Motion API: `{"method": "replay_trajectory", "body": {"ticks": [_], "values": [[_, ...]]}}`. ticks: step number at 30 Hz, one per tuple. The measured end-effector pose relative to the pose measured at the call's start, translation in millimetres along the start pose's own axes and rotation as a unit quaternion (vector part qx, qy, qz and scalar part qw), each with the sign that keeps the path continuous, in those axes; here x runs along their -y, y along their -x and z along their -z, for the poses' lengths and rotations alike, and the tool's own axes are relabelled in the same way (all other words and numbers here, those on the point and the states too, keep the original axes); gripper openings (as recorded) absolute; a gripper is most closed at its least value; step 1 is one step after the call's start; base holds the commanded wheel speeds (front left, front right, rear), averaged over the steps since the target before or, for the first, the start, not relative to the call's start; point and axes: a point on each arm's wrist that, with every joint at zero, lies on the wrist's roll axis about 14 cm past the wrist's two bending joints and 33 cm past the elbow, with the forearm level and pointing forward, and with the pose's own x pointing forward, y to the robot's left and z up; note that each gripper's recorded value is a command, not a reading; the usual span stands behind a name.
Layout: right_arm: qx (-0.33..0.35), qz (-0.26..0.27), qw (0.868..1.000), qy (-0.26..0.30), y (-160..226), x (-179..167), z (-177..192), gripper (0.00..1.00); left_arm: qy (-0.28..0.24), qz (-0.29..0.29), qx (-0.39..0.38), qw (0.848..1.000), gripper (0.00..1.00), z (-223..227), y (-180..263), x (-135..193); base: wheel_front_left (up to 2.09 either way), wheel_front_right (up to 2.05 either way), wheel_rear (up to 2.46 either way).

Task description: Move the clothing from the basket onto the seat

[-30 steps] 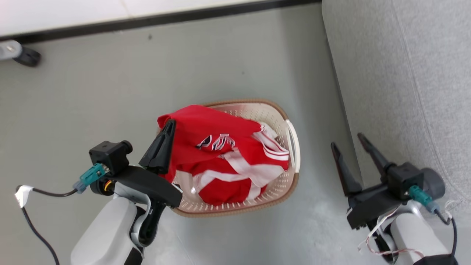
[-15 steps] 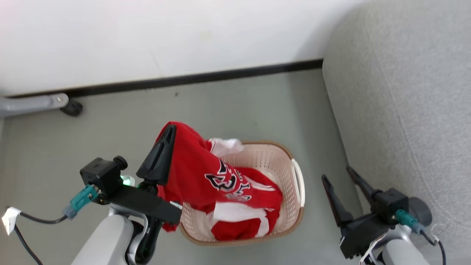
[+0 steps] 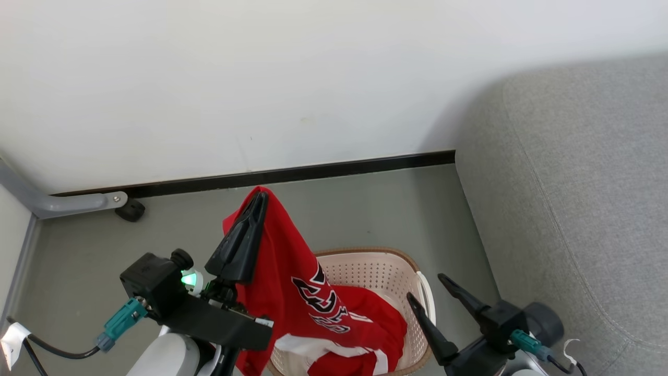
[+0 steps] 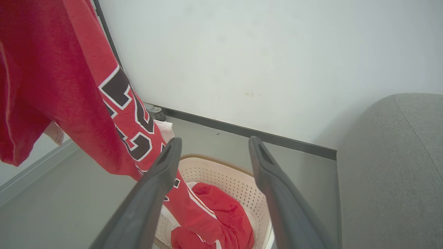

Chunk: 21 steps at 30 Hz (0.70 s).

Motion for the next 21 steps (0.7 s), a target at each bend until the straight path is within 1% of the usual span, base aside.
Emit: {"method": "replay_trajectory", "body": {"ticks": [4, 10, 16, 21], "values": [[0.015, -0.028, 0.999, 0.009, -6, -16, -12, 1.0, -0.006, 0.005, 0.014, 1.0, 0.0, -14, 2, 6, 0.0, 0.0, 0.0], [0.021, -0.072, 0.997, 0.014, -10, -42, -17, 1.0, -0.012, 0.016, 0.024, 1.0, 0.0, -29, 6, 17, 0.0, 0.0, 0.0], [0.049, -0.127, 0.99, 0.037, -19, -73, -40, 1.0, -0.024, 0.015, 0.03, 0.999, 0.0, -42, 9, 19, 0.0, 0.0, 0.0], [0.058, -0.16, 0.984, 0.048, -21, -92, -48, 1.0, -0.026, 0.02, 0.036, 0.999, 0.0, -51, 10, 25, 0.0, 0.0, 0.0]]}}
